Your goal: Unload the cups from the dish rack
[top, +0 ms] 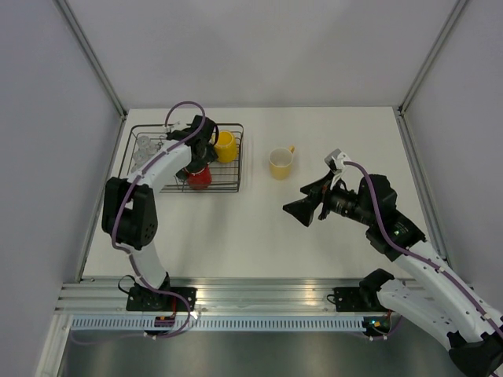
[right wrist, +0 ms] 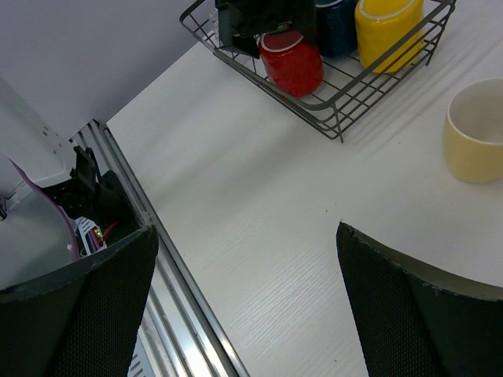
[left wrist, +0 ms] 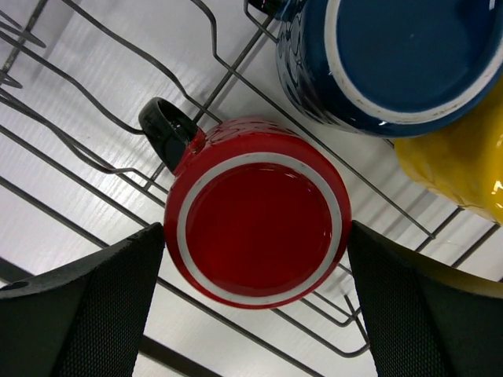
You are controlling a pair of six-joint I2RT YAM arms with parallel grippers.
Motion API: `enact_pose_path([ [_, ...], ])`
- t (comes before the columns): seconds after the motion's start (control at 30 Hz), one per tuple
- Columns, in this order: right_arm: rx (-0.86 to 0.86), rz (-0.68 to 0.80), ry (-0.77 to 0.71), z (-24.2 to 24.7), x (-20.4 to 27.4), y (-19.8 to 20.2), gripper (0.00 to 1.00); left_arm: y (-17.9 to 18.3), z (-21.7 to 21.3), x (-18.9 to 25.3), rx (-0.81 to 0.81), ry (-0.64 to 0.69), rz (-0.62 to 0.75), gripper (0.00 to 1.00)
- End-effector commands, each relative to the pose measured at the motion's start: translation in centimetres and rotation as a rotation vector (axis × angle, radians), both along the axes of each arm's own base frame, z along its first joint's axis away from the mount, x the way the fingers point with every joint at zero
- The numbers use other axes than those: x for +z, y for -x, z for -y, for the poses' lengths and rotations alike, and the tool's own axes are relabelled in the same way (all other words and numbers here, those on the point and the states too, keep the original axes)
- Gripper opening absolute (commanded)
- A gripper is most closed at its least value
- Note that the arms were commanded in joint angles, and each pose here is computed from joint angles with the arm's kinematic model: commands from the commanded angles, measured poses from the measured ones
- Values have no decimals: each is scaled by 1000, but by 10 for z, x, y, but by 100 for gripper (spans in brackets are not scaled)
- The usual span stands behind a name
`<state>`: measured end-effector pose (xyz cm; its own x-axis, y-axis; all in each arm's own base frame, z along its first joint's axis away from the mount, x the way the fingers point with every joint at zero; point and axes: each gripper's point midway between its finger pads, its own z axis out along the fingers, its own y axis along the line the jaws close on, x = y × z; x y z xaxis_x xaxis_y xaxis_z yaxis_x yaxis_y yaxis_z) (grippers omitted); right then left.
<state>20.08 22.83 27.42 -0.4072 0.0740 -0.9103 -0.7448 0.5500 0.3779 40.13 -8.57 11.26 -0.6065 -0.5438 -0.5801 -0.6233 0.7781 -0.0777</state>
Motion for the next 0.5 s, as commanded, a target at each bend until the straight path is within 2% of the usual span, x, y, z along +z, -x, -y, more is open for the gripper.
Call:
enact_pose_path([
  [0.0,33,30,0,-2,2,3,98,-9,5,-6,32,38,-3,100],
  [0.17,44,24,4,-3,-2,5,98,-10,6,-24,35,36,-35,100],
  [0.47,78,30,-1,-6,-4,8,98,-14,2,-32,35,21,-33,100],
])
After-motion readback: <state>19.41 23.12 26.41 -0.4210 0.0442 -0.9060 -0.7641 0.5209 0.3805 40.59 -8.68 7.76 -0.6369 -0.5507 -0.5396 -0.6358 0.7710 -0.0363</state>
